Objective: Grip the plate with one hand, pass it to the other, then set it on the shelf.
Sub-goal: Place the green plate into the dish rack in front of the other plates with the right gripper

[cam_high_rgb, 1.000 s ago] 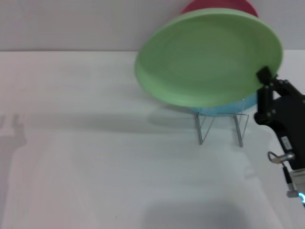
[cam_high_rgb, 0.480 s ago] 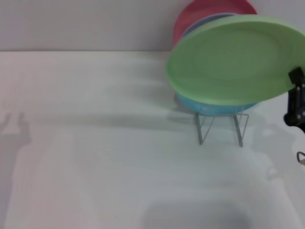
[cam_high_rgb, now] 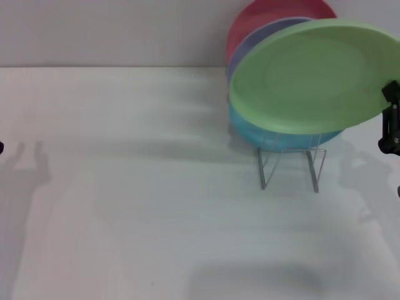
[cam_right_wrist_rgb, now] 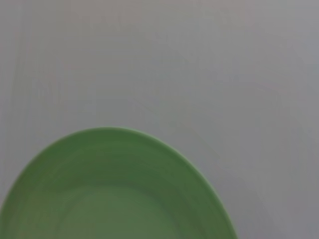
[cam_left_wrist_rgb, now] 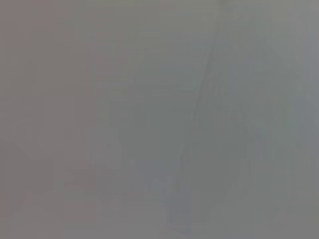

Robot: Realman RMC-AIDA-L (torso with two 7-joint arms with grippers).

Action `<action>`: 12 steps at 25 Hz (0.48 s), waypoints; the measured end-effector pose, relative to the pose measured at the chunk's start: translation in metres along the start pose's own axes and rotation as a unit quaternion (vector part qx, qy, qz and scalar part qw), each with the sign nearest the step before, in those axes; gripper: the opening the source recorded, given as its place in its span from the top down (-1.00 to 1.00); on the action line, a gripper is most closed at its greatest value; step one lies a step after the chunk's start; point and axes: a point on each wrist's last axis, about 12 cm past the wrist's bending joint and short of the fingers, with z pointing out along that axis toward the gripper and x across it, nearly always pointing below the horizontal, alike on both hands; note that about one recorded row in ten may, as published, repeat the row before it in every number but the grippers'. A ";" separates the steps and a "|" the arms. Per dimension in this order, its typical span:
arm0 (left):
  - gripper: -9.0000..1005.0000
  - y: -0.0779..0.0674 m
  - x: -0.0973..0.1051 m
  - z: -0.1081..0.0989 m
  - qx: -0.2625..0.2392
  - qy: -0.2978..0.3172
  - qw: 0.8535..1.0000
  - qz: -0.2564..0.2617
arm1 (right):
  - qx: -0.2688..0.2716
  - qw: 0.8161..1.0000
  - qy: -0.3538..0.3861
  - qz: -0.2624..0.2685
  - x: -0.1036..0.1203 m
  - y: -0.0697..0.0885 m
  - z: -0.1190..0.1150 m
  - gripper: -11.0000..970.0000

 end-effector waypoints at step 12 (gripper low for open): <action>0.37 -0.007 0.001 0.009 0.009 0.001 1.000 -0.006 | -0.011 0.999 0.028 -0.009 0.002 -0.016 0.000 0.92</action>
